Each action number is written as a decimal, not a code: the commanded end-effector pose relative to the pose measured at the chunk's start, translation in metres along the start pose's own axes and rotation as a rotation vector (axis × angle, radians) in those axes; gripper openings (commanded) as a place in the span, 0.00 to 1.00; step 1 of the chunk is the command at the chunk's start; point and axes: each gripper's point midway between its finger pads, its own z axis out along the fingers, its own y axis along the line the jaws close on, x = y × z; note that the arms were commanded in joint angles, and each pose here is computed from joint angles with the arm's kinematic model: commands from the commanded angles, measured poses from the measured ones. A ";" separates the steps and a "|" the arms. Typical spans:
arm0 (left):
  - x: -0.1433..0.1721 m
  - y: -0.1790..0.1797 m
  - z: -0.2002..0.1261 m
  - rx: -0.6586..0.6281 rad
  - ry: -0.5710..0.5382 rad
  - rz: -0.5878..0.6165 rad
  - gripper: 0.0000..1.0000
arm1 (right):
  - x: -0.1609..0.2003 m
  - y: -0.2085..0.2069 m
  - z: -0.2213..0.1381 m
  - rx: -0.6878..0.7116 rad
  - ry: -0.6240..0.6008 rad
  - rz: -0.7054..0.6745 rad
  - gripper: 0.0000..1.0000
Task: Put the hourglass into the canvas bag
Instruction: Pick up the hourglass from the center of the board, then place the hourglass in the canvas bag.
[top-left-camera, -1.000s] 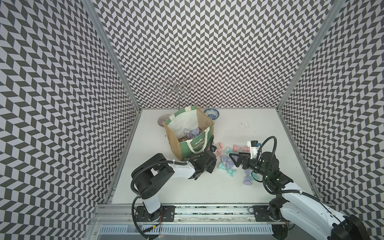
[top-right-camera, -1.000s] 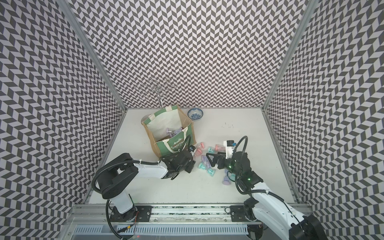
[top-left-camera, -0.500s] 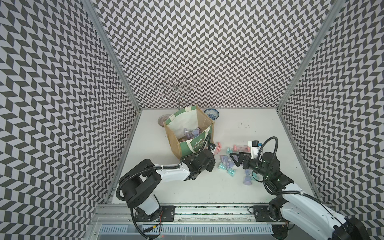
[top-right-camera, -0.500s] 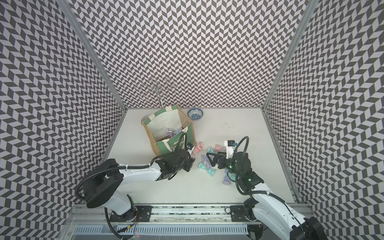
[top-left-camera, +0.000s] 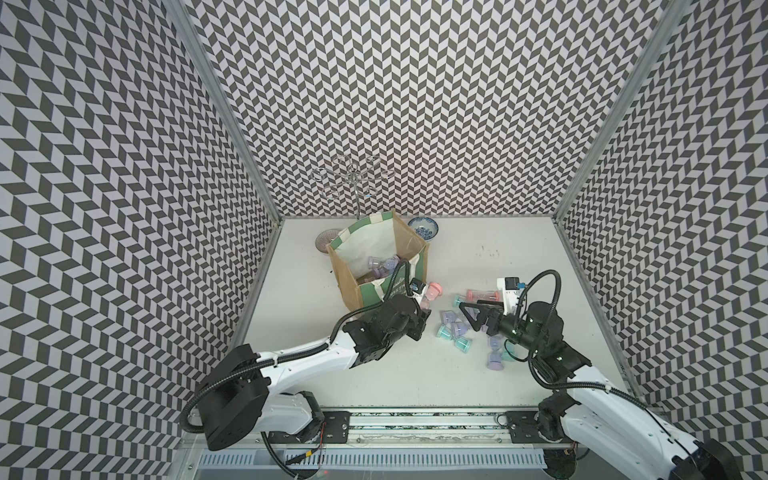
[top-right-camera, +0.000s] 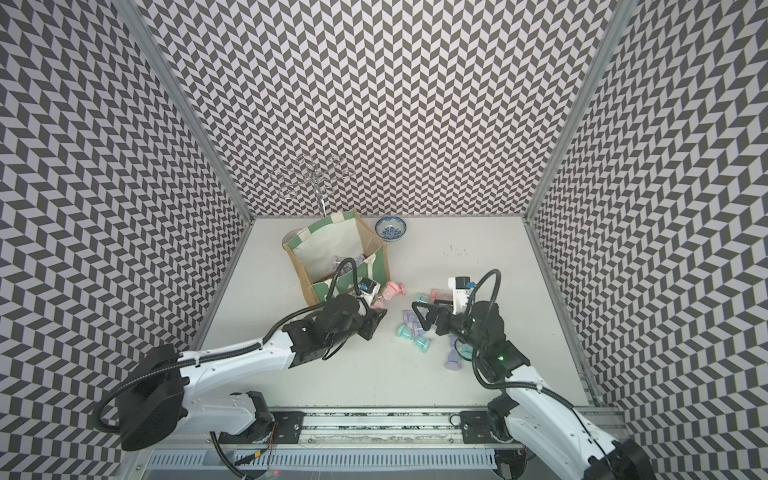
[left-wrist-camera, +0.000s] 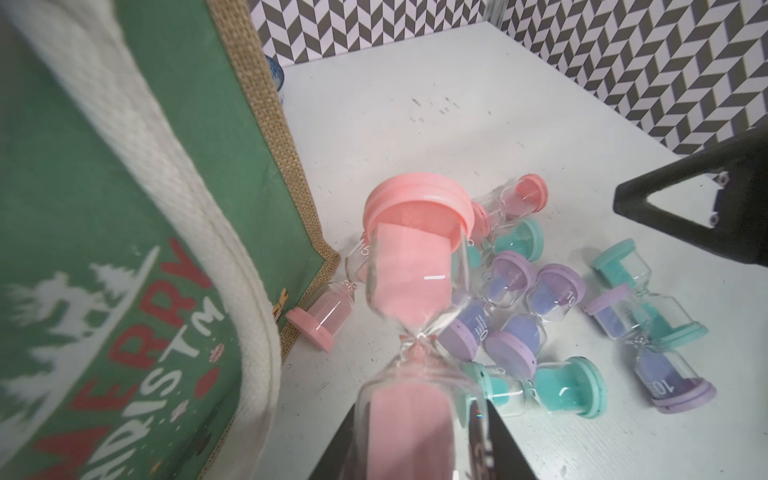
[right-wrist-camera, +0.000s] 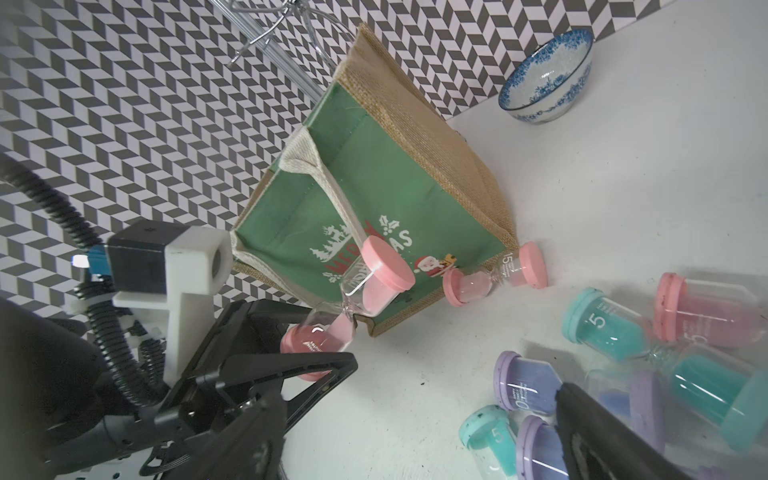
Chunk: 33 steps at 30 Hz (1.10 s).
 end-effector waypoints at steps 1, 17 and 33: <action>-0.032 -0.009 -0.021 0.033 -0.059 -0.025 0.35 | -0.018 0.024 -0.002 -0.089 -0.032 -0.039 0.99; -0.114 0.007 -0.073 -0.071 -0.169 -0.090 0.35 | -0.038 0.061 0.004 -0.243 -0.062 -0.130 0.99; -0.155 0.095 -0.057 -0.308 -0.111 -0.172 0.34 | -0.067 0.100 0.019 -0.355 -0.148 -0.279 0.99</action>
